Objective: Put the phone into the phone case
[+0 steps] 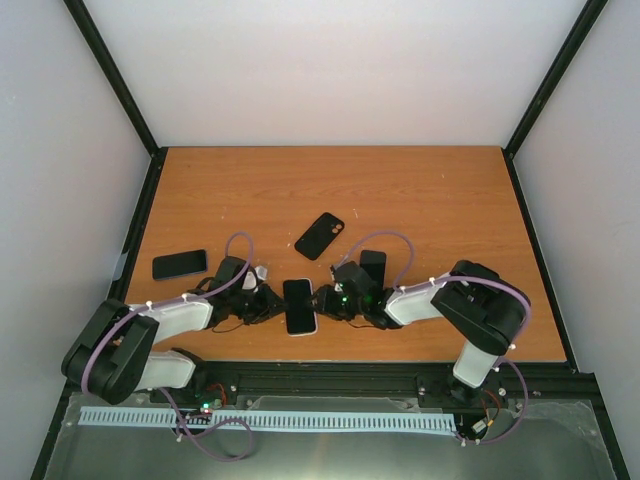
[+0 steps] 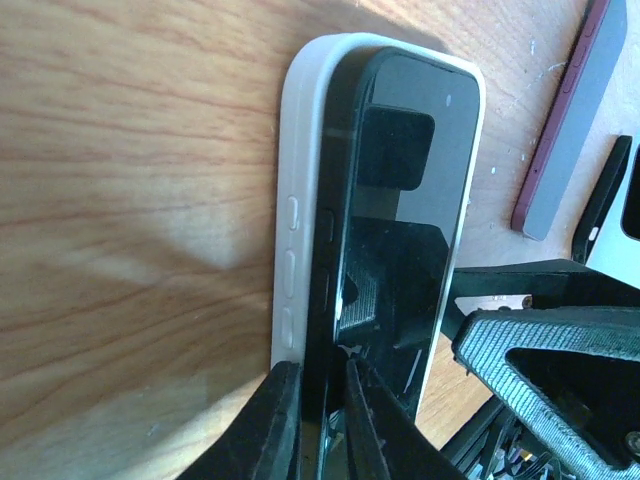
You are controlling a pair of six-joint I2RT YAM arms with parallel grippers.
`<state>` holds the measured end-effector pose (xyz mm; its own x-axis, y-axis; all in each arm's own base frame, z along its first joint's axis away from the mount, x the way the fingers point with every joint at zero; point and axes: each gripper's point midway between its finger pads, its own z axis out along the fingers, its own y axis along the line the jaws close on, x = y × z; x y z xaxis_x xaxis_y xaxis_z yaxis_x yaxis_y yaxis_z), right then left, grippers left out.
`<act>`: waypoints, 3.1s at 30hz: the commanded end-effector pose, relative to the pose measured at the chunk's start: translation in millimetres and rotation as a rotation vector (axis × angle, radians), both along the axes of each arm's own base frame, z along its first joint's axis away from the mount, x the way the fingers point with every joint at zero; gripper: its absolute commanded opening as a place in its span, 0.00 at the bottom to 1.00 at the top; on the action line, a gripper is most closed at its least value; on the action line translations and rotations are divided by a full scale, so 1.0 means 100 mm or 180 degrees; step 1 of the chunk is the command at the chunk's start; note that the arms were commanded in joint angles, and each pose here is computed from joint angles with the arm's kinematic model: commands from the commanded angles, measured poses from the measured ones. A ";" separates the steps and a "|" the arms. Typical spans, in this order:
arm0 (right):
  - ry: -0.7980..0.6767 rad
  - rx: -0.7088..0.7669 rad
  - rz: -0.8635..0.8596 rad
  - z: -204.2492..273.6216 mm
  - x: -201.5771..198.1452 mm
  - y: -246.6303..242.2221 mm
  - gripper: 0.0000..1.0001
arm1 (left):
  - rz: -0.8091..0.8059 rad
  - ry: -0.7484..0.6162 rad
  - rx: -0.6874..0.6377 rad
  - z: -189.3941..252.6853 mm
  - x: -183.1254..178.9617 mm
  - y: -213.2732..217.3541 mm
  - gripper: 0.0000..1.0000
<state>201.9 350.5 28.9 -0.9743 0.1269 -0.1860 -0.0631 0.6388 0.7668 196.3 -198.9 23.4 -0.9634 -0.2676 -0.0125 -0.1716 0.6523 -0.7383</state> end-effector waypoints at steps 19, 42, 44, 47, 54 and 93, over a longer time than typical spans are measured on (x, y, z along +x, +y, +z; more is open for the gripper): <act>-0.0342 0.1315 0.0315 0.86 -0.05 0.36 0.38 | -0.0095 -0.0119 -0.0086 0.14 -0.01 -0.05 0.31; -0.0120 0.0730 0.0262 0.26 0.00 0.27 0.20 | -0.0021 -0.0193 -0.0183 0.21 -0.02 -0.05 0.35; -0.0155 0.0761 0.0240 0.28 0.03 0.28 0.18 | -0.0018 -0.0202 -0.0232 0.23 -0.03 -0.06 0.36; -0.0220 0.0799 0.0244 0.36 0.05 0.29 0.13 | -0.0036 -0.0220 -0.0216 0.26 -0.02 -0.06 0.35; -0.0414 0.0990 0.0328 0.62 0.09 0.25 0.04 | -0.0015 -0.0494 -0.0303 0.54 0.12 -0.01 0.49; -0.1310 0.2949 0.1067 2.35 -0.57 -0.14 0.04 | -0.0218 -0.2217 -0.1892 2.26 -0.17 0.07 0.54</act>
<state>157.8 346.5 223.7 -0.9059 0.0845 -0.4150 -0.4223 -0.1078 0.9000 178.7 -193.5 245.0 -0.8138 -0.3382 -0.4725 0.4486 0.1513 -0.8809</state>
